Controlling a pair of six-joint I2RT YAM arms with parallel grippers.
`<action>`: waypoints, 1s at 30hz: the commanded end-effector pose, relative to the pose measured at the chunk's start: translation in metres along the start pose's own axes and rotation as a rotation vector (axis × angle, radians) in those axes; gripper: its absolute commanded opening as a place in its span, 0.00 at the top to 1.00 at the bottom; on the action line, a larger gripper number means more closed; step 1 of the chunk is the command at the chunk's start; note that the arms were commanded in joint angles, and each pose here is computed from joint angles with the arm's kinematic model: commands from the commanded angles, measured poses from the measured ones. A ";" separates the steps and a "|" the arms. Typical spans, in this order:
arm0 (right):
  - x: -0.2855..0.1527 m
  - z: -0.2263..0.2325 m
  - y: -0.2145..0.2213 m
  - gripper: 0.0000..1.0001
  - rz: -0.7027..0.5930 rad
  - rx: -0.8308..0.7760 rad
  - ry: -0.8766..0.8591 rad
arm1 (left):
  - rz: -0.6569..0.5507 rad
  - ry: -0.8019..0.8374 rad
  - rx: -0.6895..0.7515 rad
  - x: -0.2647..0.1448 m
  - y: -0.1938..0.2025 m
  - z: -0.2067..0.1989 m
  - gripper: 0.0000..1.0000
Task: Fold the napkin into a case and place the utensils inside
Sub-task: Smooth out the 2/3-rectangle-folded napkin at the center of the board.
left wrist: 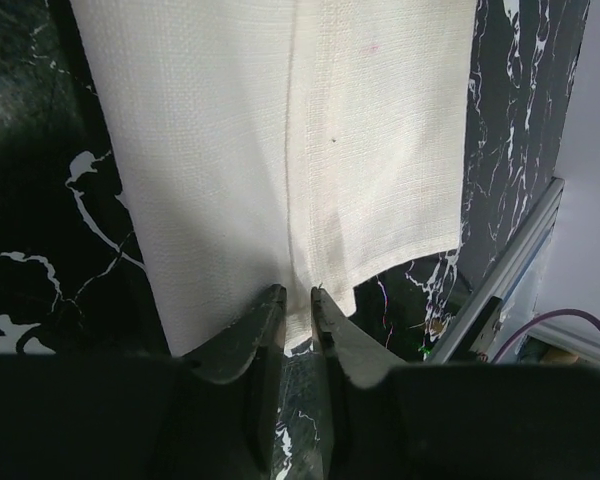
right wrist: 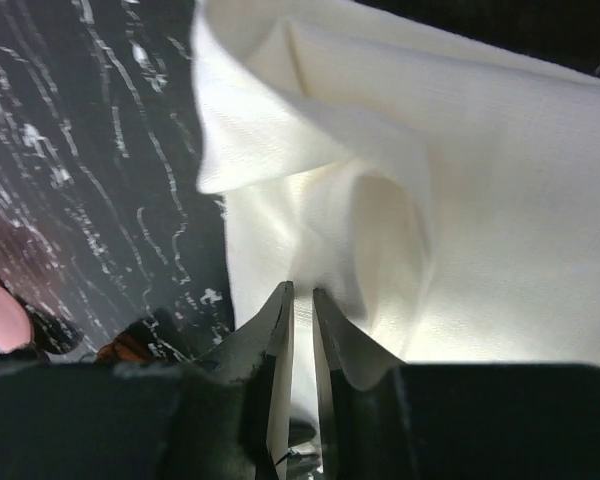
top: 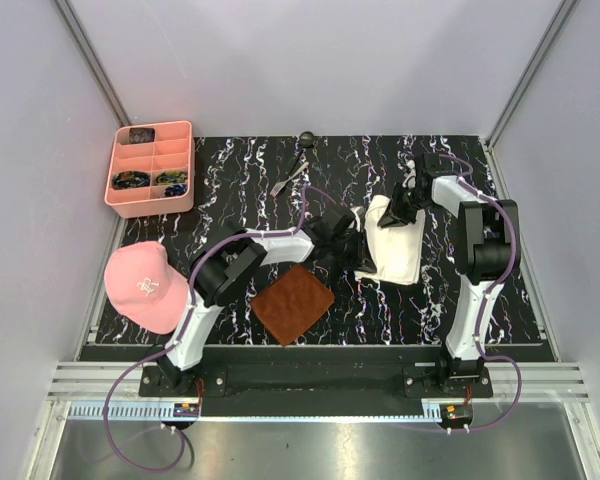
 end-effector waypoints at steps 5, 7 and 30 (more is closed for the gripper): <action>-0.006 -0.002 -0.010 0.79 -0.059 -0.034 0.043 | -0.041 0.155 0.043 -0.038 -0.040 -0.059 0.66; -0.010 0.003 -0.013 0.78 -0.069 -0.037 0.030 | -0.026 0.160 0.024 -0.028 -0.047 -0.056 0.66; 0.004 -0.019 0.000 0.67 -0.050 0.009 0.030 | 0.067 -0.009 0.016 0.010 0.021 0.004 0.74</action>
Point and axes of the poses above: each gripper's point midway between its finger pads, its own x axis out along the fingers, its own z axis along the line the jaws close on, y = z × x, the point moved 4 cm from there along -x, back along the fingers, and after that the axes turned 5 degrees about -x, right-handed, at the moved point
